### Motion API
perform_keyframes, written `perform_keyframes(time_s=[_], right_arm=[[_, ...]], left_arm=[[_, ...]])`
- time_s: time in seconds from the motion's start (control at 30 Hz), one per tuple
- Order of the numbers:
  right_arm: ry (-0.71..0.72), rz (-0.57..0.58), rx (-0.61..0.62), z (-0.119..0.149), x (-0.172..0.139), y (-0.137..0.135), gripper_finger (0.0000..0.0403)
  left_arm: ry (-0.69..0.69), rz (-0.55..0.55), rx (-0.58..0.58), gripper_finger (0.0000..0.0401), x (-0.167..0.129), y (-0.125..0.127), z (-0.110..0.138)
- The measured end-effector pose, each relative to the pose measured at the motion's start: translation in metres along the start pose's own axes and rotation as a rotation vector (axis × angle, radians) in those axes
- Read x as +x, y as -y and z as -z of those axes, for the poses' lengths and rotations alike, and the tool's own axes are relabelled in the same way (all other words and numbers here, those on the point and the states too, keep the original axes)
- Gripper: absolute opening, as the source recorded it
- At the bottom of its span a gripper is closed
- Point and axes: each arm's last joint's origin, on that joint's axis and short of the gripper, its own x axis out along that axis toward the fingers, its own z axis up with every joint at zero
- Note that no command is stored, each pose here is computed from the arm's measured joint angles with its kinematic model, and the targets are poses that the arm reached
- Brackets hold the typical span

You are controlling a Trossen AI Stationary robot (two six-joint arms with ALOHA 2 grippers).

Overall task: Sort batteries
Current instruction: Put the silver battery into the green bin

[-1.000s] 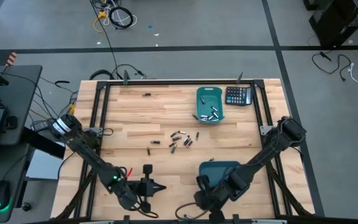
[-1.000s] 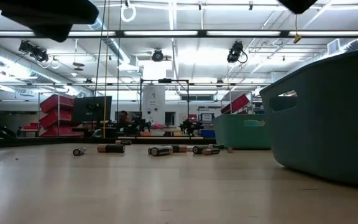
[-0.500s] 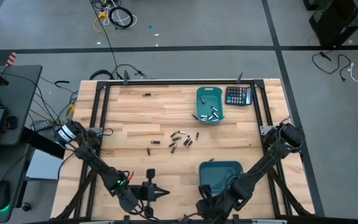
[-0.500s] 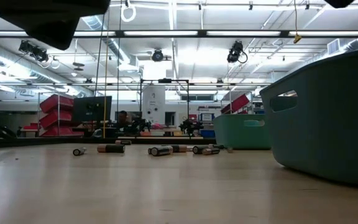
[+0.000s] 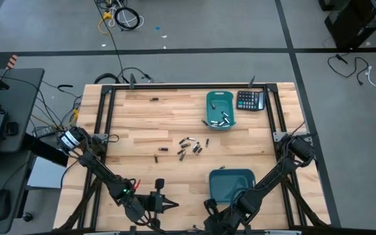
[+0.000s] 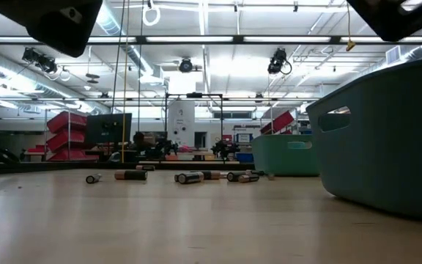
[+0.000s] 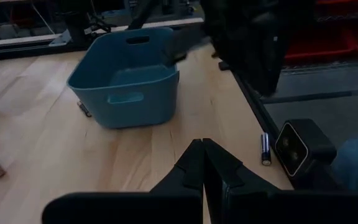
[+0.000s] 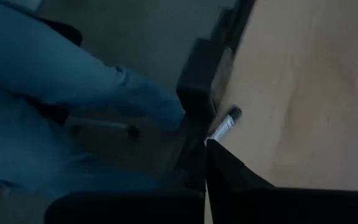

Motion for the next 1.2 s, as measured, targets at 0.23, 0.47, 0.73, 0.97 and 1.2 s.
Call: perform_keyframes(time_s=[0.23,0.47,0.73,0.97,1.2], right_arm=[[0.041,-0.021,-0.101,-0.001,0.012,0.003,0.0],[0.016,-0.038,-0.132,0.005,0.03,0.013,0.0],[-0.016,-0.078,-0.154,0.01,0.041,0.019,0.0],[-0.031,-0.079,-0.156,0.013,0.047,0.023,0.0],[-0.078,0.023,-0.121,0.015,0.048,0.04,0.0]], left_arm=[[0.008,-0.032,-0.002,0.0,0.001,-0.002,-0.001],[0.012,-0.052,-0.006,0.0,0.005,-0.008,-0.002],[0.007,-0.064,0.016,0.0,0.007,-0.01,-0.002],[0.005,-0.068,0.021,0.0,0.007,-0.01,-0.002],[0.004,-0.078,0.023,0.0,0.009,-0.012,-0.002]])
